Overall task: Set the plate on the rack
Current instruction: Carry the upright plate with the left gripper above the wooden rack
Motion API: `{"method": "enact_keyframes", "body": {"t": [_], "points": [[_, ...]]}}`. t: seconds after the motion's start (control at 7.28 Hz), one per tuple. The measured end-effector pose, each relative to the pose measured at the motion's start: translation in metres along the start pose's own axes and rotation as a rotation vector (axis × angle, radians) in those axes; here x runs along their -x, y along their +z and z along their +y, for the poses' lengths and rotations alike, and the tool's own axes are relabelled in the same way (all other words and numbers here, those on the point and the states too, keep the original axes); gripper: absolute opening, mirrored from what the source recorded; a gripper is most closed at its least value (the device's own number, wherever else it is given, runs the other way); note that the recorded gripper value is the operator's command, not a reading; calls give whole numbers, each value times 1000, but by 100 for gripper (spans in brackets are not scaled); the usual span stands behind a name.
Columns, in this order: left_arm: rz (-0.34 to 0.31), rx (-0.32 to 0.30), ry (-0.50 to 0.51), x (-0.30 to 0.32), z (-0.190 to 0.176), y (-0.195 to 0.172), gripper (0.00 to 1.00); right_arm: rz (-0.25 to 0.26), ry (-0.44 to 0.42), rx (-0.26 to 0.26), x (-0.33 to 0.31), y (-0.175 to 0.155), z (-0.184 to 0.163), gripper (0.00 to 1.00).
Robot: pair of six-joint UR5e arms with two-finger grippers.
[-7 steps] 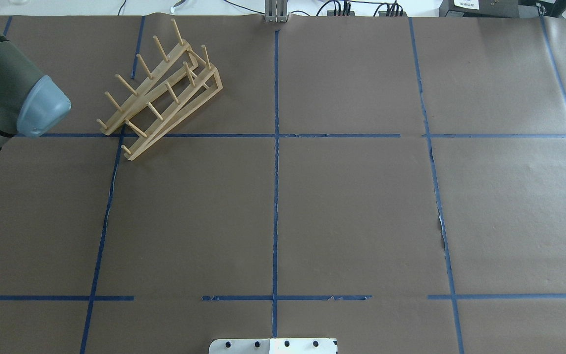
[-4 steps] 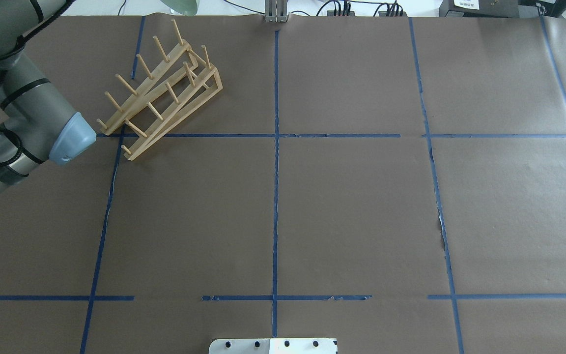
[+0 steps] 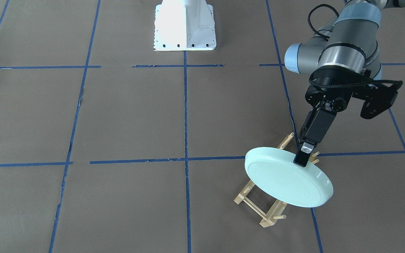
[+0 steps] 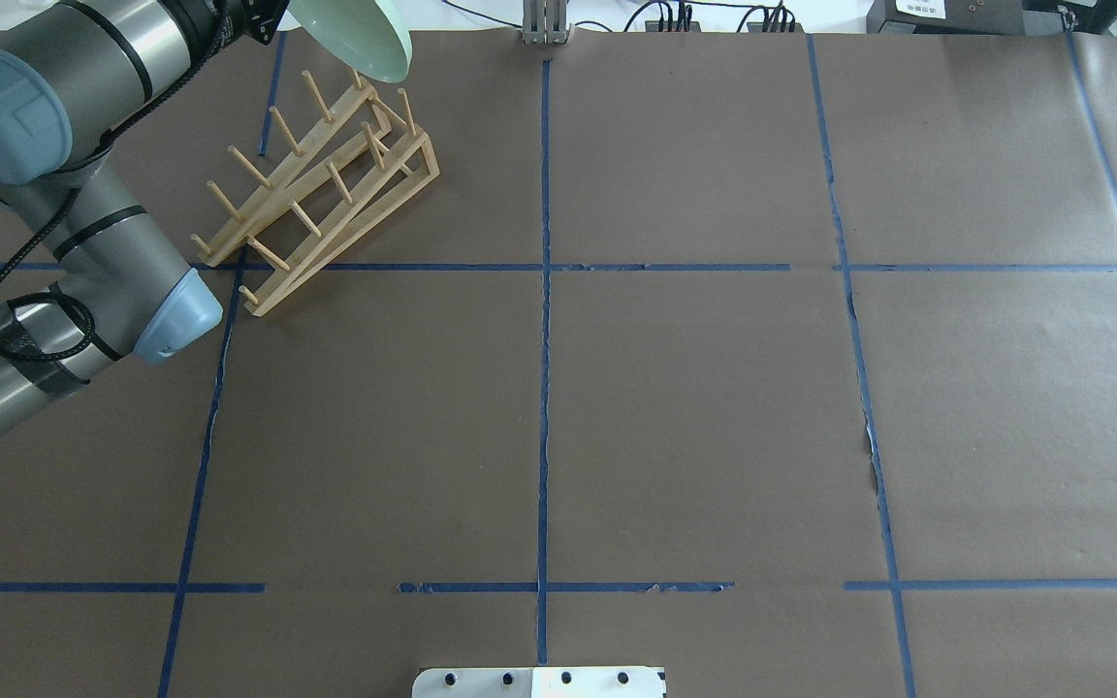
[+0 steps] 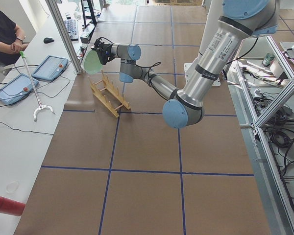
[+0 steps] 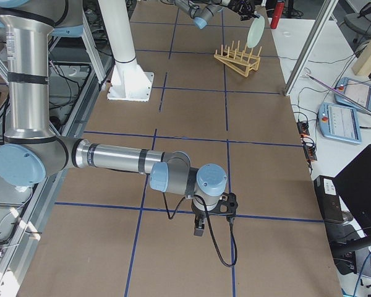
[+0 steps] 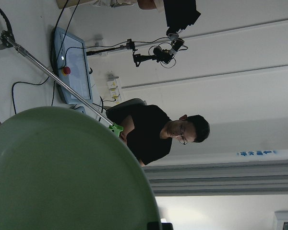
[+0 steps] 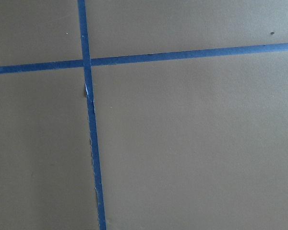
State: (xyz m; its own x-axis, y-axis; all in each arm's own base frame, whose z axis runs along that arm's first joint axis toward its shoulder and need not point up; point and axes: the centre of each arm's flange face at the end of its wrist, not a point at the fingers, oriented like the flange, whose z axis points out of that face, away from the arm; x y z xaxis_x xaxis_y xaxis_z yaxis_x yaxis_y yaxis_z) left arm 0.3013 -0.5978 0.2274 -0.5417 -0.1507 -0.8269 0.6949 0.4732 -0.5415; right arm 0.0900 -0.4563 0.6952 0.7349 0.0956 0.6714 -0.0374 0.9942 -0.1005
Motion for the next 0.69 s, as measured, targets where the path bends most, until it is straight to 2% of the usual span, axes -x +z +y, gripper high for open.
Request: {"method": "enact_keyframes", "body": {"t": [0.69], "points": [[-38,-6,8,23,3,5,0,0,0,0,0,0,0,100]]}}
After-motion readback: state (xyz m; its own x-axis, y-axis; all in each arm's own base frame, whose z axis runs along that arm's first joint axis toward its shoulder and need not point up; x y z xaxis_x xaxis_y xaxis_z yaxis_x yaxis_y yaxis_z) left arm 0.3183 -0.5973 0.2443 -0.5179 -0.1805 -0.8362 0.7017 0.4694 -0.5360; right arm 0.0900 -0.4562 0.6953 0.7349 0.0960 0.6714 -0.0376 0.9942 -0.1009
